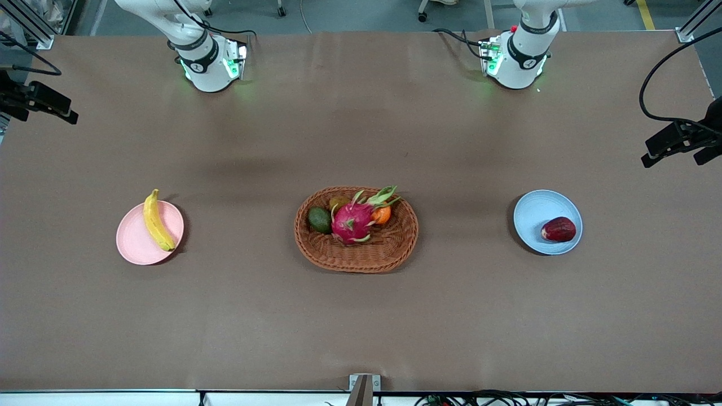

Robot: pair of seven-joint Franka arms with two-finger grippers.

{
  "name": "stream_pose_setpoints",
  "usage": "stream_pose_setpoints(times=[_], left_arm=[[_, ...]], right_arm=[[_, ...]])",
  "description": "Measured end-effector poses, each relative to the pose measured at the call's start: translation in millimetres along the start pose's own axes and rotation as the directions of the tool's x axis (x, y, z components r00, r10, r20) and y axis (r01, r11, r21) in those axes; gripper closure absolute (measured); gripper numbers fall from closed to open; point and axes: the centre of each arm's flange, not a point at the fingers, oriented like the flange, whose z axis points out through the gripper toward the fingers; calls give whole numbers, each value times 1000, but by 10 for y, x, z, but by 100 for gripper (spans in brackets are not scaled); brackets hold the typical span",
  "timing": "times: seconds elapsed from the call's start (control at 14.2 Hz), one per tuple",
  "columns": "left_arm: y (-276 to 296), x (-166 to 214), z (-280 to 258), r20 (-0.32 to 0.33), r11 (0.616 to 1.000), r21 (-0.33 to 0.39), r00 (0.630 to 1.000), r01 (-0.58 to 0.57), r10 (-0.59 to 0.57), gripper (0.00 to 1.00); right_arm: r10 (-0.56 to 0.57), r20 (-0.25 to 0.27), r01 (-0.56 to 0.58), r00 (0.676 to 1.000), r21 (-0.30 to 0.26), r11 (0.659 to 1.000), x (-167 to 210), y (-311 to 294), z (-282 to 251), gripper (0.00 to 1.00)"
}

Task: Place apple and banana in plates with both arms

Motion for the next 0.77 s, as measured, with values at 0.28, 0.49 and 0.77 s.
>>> stream_pose_setpoints(times=[0.28,0.49,0.77], left_arm=[[70,-3,1,0,1000,-1,1000,-13,13,0],[78,-3,1,0,1000,-1,1000,-14,14,0],[78,-3,1,0,1000,-1,1000,-14,14,0]], right_arm=[[-1,-3,1,1000,0,1000,-7,-5,-11,0],[-1,-9,1,1000,0,1000,-4,-5,-24,0],[-2,-11,2,1000,0,1000,-4,-6,-30,0]])
